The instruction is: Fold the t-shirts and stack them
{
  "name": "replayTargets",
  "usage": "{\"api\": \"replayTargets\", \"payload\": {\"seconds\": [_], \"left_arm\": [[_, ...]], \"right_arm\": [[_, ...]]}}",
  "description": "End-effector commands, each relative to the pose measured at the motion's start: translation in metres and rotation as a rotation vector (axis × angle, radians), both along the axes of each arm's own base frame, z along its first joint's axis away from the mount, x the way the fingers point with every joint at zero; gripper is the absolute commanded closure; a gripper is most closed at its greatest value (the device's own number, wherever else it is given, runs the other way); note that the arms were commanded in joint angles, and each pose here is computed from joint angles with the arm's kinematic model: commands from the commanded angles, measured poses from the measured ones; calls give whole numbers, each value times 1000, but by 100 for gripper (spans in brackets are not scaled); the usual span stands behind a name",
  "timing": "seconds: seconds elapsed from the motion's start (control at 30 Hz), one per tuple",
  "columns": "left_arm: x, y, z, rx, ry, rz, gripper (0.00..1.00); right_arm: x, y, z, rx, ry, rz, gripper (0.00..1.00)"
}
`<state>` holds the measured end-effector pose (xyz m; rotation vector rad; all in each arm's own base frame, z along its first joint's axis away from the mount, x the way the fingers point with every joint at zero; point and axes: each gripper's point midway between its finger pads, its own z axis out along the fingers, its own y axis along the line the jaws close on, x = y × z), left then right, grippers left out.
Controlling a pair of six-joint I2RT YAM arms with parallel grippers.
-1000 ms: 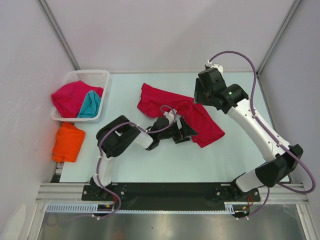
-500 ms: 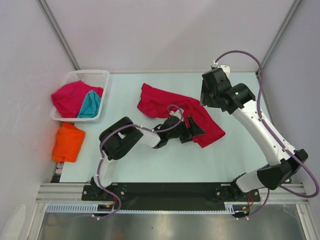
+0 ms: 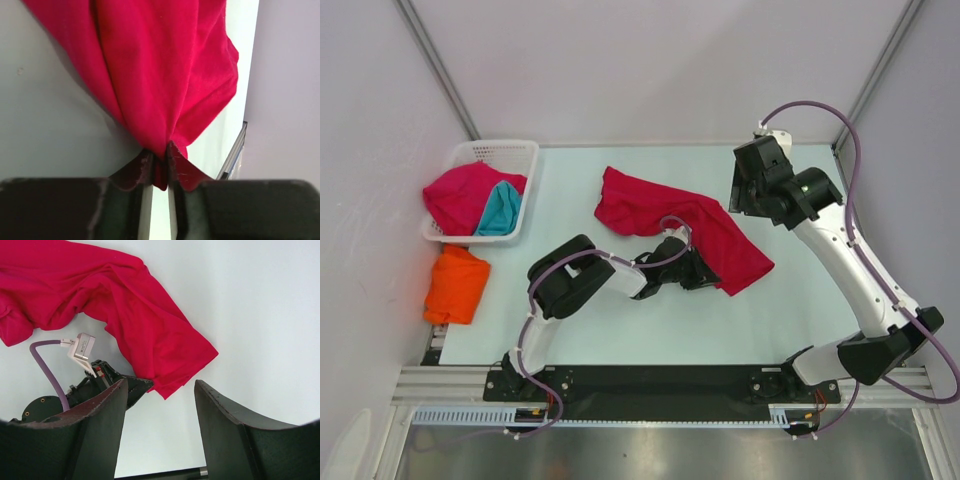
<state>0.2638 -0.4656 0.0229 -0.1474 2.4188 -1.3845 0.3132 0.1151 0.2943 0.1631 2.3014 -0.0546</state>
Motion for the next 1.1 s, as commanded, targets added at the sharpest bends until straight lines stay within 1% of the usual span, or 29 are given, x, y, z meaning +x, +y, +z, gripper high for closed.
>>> {"api": "replayTargets", "payload": {"seconds": [0.0, 0.07, 0.17, 0.2, 0.23, 0.3, 0.33, 0.37, 0.4, 0.43, 0.47, 0.5, 0.53, 0.57, 0.6, 0.63, 0.67, 0.7, 0.73, 0.77, 0.8, 0.83, 0.87, 0.93, 0.97, 1.03, 1.07], "left_arm": [[-1, -2, -8, 31, -17, -17, 87], [-3, -1, -1, 22, -25, -27, 90], [-10, 13, 2, 48, -36, -34, 97], [-11, 17, 20, 29, -59, -32, 100], [-18, 32, 16, 56, -45, -30, 100], [-19, 52, 25, 60, -51, -12, 100], [-28, 71, 37, 55, -55, -3, 100], [-26, 86, 39, 62, -53, 16, 100], [-36, 105, 33, 84, -32, 23, 100], [-41, 117, 52, 64, -48, 33, 100], [-43, 131, 58, 55, -45, 45, 100], [-60, 153, 41, 103, 9, 50, 100], [-65, 162, 65, 58, -30, 60, 100], [-69, 175, 66, 65, -22, 78, 100], [-87, 194, 47, 126, 37, 86, 100], [-92, 203, 51, 125, 31, 102, 100], [-97, 209, 68, 76, 5, 122, 100], [-108, 222, 56, 107, 42, 145, 100], [-112, 227, 57, 102, 55, 162, 100], [-114, 230, 69, 66, 26, 175, 100], [-117, 237, 64, 87, 44, 194, 100], [-117, 240, 66, 89, 38, 206, 100], [-117, 240, 78, 62, 14, 210, 98], [-119, 240, 80, 70, 9, 194, 92], [-121, 238, 78, 80, 24, 177, 68], [-126, 228, 76, 75, 35, 96, 40], [-127, 221, 79, 63, 32, 61, 21]], "right_arm": [[-5, -8, 27, 28, -65, -26, 39], [-6, -10, 28, 28, -70, -28, 39], [-6, -8, 26, 40, -67, -21, 39], [-5, -6, 25, 45, -69, -17, 39], [-5, -5, 24, 52, -70, -12, 39], [-2, 1, 19, 71, -70, 2, 39], [-2, 2, 18, 75, -71, 5, 39], [-2, 5, 16, 84, -66, 17, 39], [0, 7, 13, 89, -69, 22, 39], [1, 8, 12, 94, -70, 24, 39], [1, 10, 11, 95, -66, 36, 39], [3, 12, 10, 98, -67, 44, 39], [4, 14, 8, 98, -60, 51, 39], [4, 16, 7, 101, -56, 61, 39], [6, 17, 5, 101, -55, 64, 39], [8, 20, 0, 98, -44, 69, 37], [10, 22, -5, 97, -33, 79, 37], [16, 26, -8, 102, -41, 90, 36], [22, 31, -19, 96, -21, 99, 34], [29, 38, -28, 115, -11, 116, 34], [34, 43, -35, 115, 4, 129, 34], [43, 52, -54, 109, 48, 143, 34], [51, 58, -55, 120, 44, 151, 34], [62, 71, -65, 129, 67, 170, 36], [72, 80, -67, 132, 71, 180, 36], [81, 90, -71, 133, 78, 199, 36], [92, 97, -72, 135, 73, 206, 35]]}}
